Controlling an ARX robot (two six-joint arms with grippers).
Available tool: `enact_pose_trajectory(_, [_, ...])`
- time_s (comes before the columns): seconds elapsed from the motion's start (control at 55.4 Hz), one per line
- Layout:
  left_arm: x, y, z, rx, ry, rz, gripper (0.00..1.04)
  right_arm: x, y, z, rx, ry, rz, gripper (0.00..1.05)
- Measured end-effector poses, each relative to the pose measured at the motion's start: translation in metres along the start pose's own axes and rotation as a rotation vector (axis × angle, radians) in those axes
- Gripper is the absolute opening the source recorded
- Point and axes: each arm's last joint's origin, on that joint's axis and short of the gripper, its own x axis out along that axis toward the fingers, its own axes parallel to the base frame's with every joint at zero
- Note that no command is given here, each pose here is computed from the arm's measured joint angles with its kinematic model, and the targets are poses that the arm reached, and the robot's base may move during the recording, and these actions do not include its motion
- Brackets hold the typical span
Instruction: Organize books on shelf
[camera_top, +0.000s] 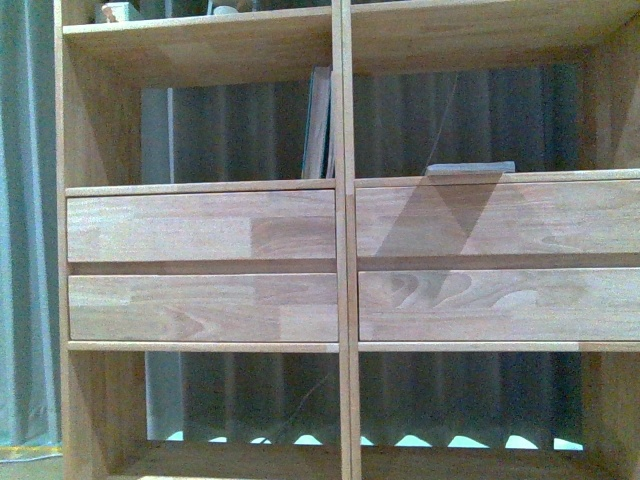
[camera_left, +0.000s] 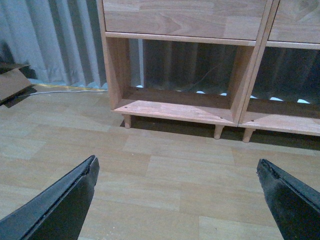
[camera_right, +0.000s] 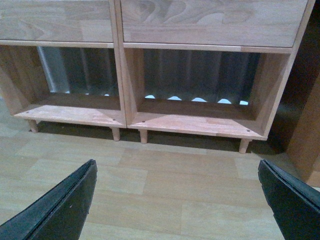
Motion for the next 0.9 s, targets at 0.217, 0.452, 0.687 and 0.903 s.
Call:
enact_pose_trajectory(0.217, [0.0000, 0.0000, 0.0000, 0.000, 0.000, 0.000, 0.98, 0.0000, 0.0001, 0.0000, 0.000, 0.000, 0.001, 0.98])
enact_pose_trajectory(0.452, [0.0000, 0.0000, 0.0000, 0.000, 0.000, 0.000, 0.98, 0.0000, 0.0001, 0.0000, 0.000, 0.000, 0.001, 0.98])
enact_pose_trajectory(0.687, [0.0000, 0.0000, 0.0000, 0.000, 0.000, 0.000, 0.98, 0.0000, 0.0000, 0.0000, 0.000, 0.000, 0.001, 0.98])
enact_pose_trajectory(0.903, [0.0000, 0.0000, 0.0000, 0.000, 0.000, 0.000, 0.98, 0.0000, 0.0000, 0.0000, 0.000, 0.000, 0.000, 0.98])
